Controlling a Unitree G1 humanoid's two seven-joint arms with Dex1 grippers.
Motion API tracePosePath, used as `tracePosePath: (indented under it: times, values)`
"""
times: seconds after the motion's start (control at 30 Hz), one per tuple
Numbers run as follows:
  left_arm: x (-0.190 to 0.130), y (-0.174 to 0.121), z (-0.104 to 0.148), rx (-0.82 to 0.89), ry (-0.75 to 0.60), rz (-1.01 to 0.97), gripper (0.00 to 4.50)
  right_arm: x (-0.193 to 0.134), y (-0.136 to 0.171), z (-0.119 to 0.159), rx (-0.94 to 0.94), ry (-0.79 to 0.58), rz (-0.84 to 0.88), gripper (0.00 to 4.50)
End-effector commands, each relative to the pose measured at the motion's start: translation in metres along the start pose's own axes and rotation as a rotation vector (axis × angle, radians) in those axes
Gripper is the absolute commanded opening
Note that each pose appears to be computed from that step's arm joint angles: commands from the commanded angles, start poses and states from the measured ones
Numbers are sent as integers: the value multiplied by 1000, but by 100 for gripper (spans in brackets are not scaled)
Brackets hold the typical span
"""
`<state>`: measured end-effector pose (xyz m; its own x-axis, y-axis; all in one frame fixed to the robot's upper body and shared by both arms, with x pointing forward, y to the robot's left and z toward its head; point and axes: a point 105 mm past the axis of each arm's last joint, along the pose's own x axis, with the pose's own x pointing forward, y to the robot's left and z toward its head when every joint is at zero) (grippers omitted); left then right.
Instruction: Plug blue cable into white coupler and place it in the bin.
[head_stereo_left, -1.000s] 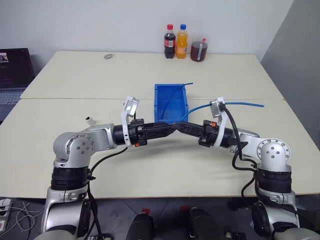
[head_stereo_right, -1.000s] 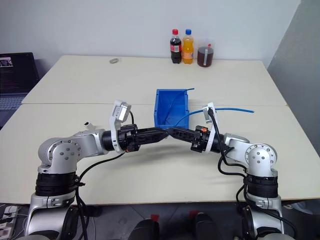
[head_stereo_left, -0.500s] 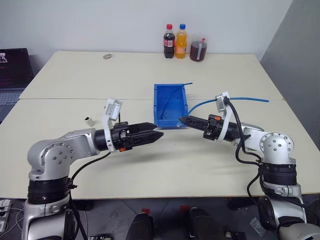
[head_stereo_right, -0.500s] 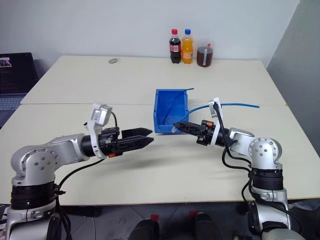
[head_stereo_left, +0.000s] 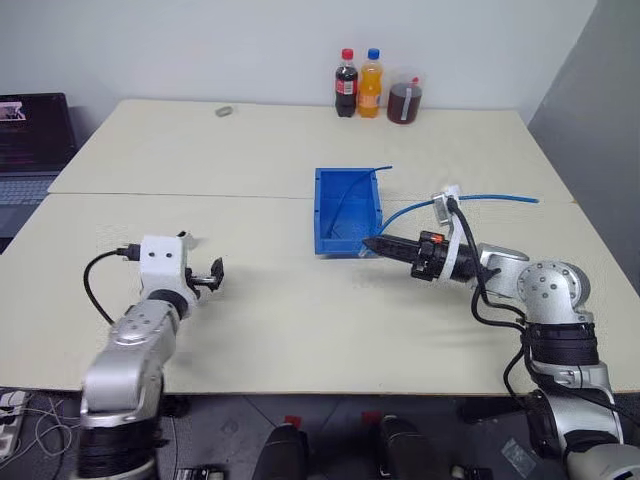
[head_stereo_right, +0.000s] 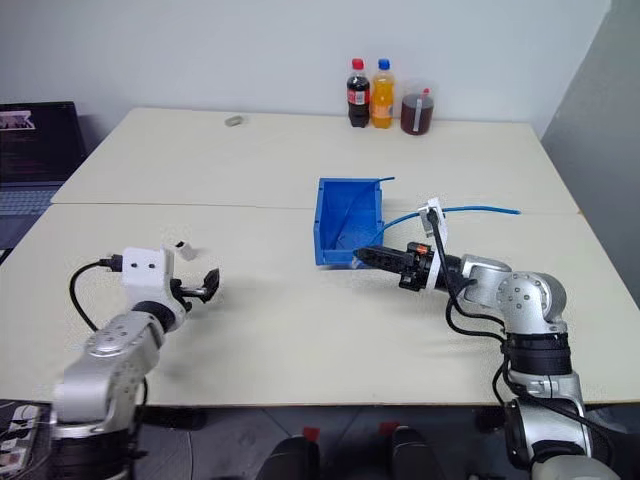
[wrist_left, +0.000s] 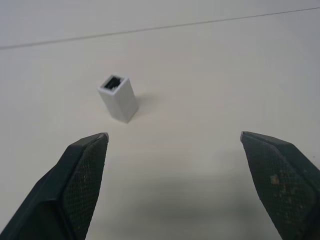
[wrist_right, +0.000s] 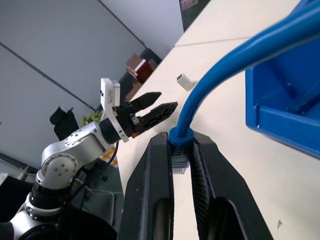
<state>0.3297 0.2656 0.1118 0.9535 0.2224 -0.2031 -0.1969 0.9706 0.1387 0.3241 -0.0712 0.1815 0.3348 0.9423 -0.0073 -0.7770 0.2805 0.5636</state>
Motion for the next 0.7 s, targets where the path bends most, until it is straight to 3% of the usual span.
tracePosePath:
  times: [0.03, 0.27, 0.5, 0.7]
  values:
    - [10, 12, 9, -76, -21, 201, 445, 2, 7, 17, -62, -24, 31, 22]
    - [31, 14, -4, -187, 41, 381, 445, 1, 4, 19, -79, -14, 18, 22]
    - [53, -2, 6, -208, 30, 373, 445, -3, 3, 20, -88, -15, -3, 22]
    - [63, 3, 4, -239, 47, 424, 445, -5, 4, 23, -97, -16, -10, 22]
